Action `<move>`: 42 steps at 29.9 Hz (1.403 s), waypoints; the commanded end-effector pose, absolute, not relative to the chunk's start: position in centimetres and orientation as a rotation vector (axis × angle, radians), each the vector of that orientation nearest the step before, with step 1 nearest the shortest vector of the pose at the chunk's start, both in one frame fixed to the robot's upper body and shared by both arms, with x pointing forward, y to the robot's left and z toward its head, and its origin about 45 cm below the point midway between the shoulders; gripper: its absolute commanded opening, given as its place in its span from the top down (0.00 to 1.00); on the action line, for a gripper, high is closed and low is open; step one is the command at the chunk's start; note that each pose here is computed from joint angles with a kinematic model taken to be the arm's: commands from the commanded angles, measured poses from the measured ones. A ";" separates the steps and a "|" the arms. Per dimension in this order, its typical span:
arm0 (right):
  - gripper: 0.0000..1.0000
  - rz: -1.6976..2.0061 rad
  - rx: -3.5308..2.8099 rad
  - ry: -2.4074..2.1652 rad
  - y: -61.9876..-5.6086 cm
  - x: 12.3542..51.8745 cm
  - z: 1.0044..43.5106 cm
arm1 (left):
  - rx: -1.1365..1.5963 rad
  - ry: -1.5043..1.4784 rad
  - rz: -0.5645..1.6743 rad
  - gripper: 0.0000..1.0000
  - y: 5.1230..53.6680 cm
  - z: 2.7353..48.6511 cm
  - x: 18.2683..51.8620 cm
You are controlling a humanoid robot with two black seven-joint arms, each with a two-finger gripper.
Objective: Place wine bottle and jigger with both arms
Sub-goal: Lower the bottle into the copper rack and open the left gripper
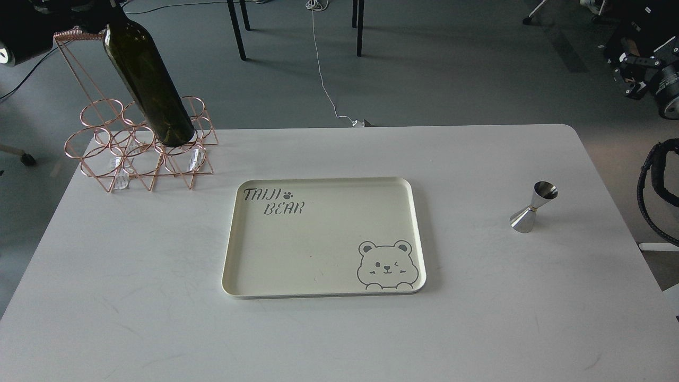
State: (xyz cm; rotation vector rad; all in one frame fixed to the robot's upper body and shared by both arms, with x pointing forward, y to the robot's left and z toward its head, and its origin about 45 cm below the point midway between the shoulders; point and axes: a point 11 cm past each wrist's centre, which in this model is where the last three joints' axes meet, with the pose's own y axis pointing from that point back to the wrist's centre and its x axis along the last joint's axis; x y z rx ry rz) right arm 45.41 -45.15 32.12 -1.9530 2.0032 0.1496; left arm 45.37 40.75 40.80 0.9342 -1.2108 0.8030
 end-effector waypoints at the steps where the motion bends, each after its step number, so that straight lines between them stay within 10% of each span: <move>1: 0.03 0.151 -1.953 2.002 -45.1 45.4 32.1 | 0.937 -1.204 0.800 0.80 40.9 40.5 45.3; 42: 0.03 0.149 -1.950 2.008 -45.3 45.3 32.1 | 0.953 -1.151 0.703 0.68 39.1 33.5 44.7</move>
